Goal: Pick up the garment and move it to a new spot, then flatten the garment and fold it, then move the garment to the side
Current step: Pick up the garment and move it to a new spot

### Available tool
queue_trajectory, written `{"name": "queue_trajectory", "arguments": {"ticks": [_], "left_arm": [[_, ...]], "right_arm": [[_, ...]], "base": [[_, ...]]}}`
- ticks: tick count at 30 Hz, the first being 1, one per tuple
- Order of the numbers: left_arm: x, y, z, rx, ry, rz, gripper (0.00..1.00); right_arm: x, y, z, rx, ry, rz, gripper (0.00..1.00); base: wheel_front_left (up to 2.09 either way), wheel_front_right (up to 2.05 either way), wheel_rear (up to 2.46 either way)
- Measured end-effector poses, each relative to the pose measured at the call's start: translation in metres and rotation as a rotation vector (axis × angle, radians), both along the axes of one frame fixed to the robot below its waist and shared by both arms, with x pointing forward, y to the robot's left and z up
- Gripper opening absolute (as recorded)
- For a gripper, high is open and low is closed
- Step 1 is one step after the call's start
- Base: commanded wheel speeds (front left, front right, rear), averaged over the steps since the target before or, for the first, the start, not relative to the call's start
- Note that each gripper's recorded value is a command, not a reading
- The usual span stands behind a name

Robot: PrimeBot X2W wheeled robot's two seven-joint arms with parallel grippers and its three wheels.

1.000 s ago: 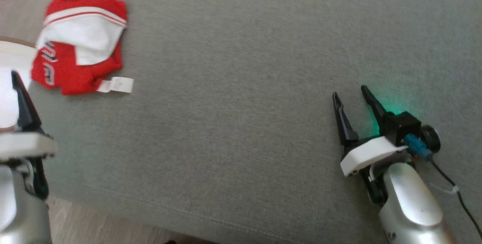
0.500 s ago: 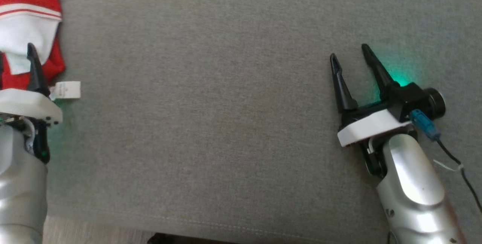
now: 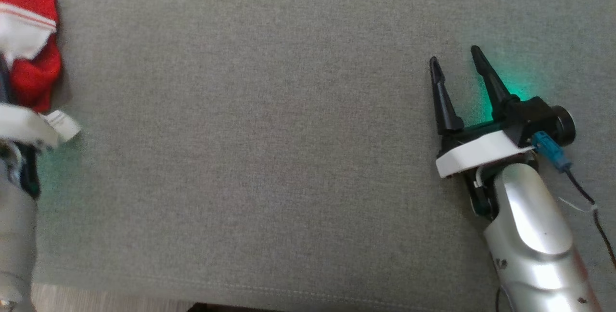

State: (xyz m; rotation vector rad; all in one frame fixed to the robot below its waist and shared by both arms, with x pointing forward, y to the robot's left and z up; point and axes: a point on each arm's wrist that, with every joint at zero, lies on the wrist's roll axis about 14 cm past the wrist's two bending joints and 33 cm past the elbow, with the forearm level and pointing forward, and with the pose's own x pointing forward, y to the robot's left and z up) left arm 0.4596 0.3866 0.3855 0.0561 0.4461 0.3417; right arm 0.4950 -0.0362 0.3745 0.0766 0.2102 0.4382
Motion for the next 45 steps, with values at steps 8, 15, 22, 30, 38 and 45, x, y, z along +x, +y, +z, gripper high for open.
{"name": "queue_trajectory", "arguments": {"ticks": [8, 15, 22, 30, 38, 45], "left_arm": [[0.072, -0.042, 0.124, 0.139, -0.359, -0.214, 0.0], [0.102, -0.163, 0.171, 0.097, -0.546, -0.493, 0.0], [0.093, -0.34, 0.19, -0.144, -0.651, -0.84, 0.0], [0.061, -0.414, 0.147, -0.305, -0.534, -0.962, 1.0], [0.029, -0.366, 0.088, -0.308, -0.384, -0.778, 1.0], [-0.018, -0.282, 0.06, -0.24, -0.333, -0.519, 1.0]], "right_arm": [[-0.004, -0.014, 0.009, 0.015, 0.012, -0.042, 1.0], [-0.031, -0.038, 0.01, 0.025, 0.055, -0.099, 1.0], [-0.043, -0.073, 0.033, 0.038, 0.019, -0.187, 1.0], [-0.057, -0.113, 0.048, 0.037, -0.006, -0.294, 1.0], [-0.057, -0.12, 0.064, 0.068, -0.04, -0.327, 1.0], [-0.073, -0.116, 0.069, 0.082, -0.044, -0.325, 1.0]], "base": [[0.0, 0.0, 0.0], [0.0, 0.0, 0.0], [0.0, 0.0, 0.0], [0.0, 0.0, 0.0], [0.0, 0.0, 0.0], [0.0, 0.0, 0.0]]}}
